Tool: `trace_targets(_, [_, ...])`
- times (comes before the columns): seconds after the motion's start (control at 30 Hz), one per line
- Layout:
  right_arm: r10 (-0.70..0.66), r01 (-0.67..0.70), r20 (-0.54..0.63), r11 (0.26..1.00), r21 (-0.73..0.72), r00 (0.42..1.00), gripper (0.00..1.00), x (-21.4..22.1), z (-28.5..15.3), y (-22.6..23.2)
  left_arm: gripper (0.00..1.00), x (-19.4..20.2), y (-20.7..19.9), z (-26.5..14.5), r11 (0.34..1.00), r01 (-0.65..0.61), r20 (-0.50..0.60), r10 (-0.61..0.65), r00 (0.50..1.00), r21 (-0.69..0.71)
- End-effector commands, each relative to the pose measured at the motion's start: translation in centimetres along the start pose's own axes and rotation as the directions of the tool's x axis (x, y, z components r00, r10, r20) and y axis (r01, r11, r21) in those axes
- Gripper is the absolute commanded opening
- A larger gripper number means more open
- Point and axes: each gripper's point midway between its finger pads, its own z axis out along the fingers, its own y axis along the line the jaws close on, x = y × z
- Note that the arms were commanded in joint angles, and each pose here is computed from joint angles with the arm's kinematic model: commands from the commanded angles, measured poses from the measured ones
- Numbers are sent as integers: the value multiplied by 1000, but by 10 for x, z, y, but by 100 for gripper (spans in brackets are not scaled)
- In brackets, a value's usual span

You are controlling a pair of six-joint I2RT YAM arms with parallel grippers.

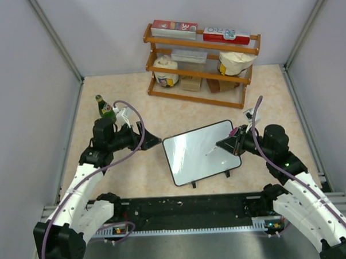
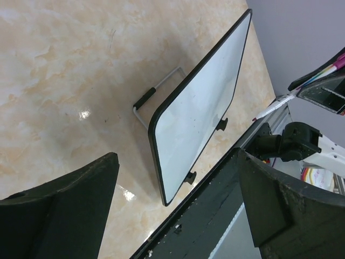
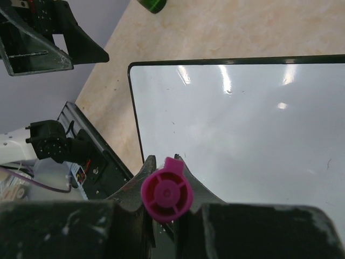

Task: Write a sentence on the whiteboard
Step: Pick up the whiteboard from the center of the board.

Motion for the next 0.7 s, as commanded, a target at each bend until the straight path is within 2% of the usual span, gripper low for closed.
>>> trace_targets(0.0, [-46,49,69,998,-40,997,0,-18,1,9,94,2,0,0,999,-25,15,24,1000,28])
trace_targets(0.17, [-54,56,67,998,-33,996,0,-17,3,6,94,5,4,3,1000,-13,25,12,1000,29])
trace_targets(0.53, [-80,82,68,996,-26,995,0,-16,7,1,91,3,34,2,992,2,81,9,997,-127])
trace_targets(0.67, [-84,86,69,996,-37,994,0,-17,9,1,90,8,43,8,991,5,79,6,997,-132])
